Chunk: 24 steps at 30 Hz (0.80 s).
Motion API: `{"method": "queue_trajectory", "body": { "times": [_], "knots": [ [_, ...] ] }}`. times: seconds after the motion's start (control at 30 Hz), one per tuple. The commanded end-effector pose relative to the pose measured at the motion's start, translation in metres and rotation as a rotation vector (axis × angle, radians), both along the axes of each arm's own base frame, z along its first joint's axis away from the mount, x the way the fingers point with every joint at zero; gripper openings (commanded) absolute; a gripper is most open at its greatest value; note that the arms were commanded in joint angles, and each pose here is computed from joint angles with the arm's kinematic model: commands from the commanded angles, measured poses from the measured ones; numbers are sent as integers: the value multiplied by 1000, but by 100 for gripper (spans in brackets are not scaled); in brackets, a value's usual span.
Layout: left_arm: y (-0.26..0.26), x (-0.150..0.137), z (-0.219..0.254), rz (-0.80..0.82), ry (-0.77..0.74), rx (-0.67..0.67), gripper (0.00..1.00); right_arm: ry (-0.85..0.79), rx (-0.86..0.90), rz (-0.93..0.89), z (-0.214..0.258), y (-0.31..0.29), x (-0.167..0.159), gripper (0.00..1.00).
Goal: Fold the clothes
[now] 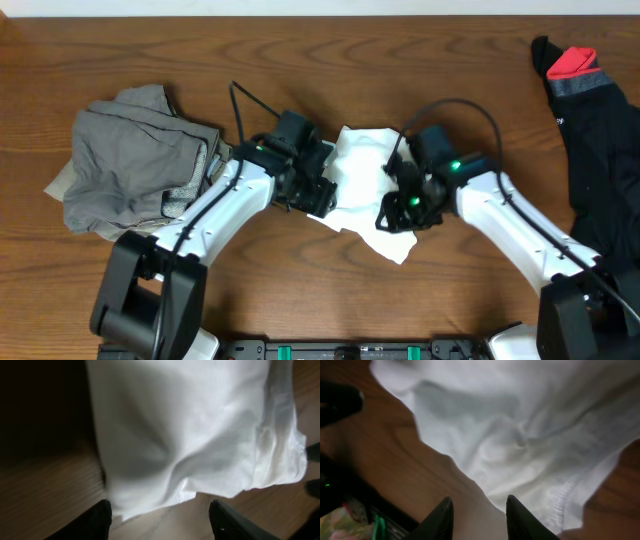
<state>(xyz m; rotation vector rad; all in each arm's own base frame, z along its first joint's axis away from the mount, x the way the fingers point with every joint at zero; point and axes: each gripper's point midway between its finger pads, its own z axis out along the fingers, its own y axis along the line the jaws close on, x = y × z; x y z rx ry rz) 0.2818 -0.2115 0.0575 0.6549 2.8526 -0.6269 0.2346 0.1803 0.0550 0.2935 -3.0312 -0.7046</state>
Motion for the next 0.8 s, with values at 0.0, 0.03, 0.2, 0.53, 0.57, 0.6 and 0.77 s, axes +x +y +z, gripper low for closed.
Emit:
{"method": "queue_trajectory", "body": {
  "times": [0.0,0.03,0.2,0.53,0.57,0.6,0.77],
  "knots": [
    [-5,-13,-23,-17,62,16,64,53,-59,-83,-26,-7,-14,33],
    [-6,-16,-30,-25,80,26,64,59,-56,-113,-34,-7,-16,33],
    [-7,-20,-53,-31,129,53,50,59,-146,-195,-60,-28,-25,25],
    [19,-17,-55,33,152,152,14,65,-397,-327,-69,-90,-25,18],
    [21,-15,-52,42,151,151,13,71,-399,-324,-68,-92,-26,19],
    [24,-12,-48,54,149,147,13,81,-402,-316,-66,-95,-27,21],
    [31,-4,-16,85,121,128,47,67,-356,-269,-50,-94,-18,33]
  ]
}}
